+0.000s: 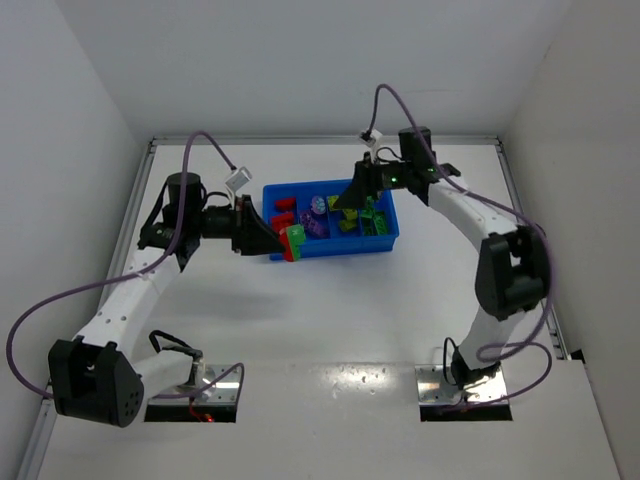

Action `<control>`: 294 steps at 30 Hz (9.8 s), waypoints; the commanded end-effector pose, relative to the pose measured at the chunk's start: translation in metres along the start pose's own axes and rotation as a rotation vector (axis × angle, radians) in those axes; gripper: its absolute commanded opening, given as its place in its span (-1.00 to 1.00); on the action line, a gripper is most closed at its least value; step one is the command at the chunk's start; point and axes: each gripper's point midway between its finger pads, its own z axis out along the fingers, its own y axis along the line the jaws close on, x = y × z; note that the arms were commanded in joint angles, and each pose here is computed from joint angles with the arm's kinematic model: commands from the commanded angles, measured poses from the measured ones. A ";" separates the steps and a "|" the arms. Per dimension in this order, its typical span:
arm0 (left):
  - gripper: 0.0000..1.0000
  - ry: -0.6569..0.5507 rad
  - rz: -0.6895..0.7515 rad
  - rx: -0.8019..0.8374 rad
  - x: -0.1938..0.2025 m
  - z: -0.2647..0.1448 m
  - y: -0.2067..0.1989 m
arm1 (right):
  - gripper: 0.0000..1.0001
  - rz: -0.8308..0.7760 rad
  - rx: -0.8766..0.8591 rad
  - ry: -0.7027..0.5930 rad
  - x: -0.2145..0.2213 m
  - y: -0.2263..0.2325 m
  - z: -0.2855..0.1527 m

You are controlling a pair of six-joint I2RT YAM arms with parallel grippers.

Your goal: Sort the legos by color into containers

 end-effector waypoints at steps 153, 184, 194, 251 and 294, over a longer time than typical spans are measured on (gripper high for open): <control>0.15 0.009 0.273 -0.444 -0.043 0.094 0.088 | -1.00 0.389 0.047 -0.195 -0.017 0.067 0.004; -1.00 -0.154 0.187 -0.989 -0.068 0.026 0.153 | -1.00 0.263 0.359 -0.240 -0.017 0.009 -0.046; -1.00 -0.142 0.221 -0.943 -0.083 0.038 0.150 | -1.00 -0.058 0.778 -0.089 0.004 -0.085 -0.072; 0.43 0.035 0.126 -0.518 -0.063 0.267 0.236 | 0.50 0.047 0.888 -0.275 0.035 -0.038 -0.235; 1.00 -0.088 0.176 -1.115 -0.007 -0.122 0.150 | 0.62 0.072 0.649 -0.125 0.096 -0.051 -0.183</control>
